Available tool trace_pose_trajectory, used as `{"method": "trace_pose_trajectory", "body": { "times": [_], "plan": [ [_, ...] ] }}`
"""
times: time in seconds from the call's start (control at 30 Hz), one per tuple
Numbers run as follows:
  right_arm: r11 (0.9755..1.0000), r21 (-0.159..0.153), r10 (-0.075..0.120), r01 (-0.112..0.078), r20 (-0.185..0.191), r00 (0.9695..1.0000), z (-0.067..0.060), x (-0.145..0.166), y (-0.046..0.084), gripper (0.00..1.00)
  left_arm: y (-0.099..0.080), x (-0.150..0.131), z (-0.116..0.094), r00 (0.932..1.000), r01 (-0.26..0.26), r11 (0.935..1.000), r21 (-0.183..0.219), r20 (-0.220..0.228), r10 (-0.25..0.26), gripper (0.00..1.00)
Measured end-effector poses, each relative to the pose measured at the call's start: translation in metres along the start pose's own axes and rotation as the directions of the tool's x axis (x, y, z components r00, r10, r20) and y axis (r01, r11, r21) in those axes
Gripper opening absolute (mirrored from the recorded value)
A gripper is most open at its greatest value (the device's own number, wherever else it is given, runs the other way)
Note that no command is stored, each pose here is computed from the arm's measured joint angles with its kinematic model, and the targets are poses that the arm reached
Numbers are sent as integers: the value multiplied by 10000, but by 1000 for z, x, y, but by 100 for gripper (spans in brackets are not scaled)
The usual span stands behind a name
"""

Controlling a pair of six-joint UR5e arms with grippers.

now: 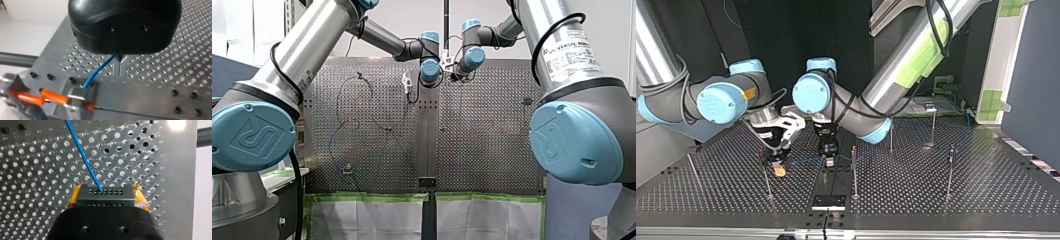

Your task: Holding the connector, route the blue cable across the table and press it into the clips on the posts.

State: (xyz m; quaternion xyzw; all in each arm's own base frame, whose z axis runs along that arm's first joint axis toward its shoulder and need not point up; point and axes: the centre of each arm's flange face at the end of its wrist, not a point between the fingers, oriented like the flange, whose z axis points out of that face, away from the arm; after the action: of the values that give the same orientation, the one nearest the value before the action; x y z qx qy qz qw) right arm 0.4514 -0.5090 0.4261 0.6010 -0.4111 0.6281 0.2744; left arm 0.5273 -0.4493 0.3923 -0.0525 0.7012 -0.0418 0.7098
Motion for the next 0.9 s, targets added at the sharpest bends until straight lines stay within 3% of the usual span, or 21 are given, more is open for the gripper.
{"method": "trace_pose_trajectory", "body": {
  "times": [0.17, 0.53, 0.9],
  "plan": [
    [10000, -7, -20, 20, 105, 9999, -1, -6, 0, 0, 5, 12, -8, 9996, -101, 9995, -310, -281, 93, 0],
    [9997, -130, -182, 193, 770, 9969, -8, -39, 7, 0, 6, 27, -30, 9998, 143, 9998, -158, -129, -145, 0],
    [9985, -323, -374, 432, 1619, 9861, -21, -80, 19, 0, 14, 58, -40, 9996, 261, 9996, -69, -95, -262, 0]
  ]
}}
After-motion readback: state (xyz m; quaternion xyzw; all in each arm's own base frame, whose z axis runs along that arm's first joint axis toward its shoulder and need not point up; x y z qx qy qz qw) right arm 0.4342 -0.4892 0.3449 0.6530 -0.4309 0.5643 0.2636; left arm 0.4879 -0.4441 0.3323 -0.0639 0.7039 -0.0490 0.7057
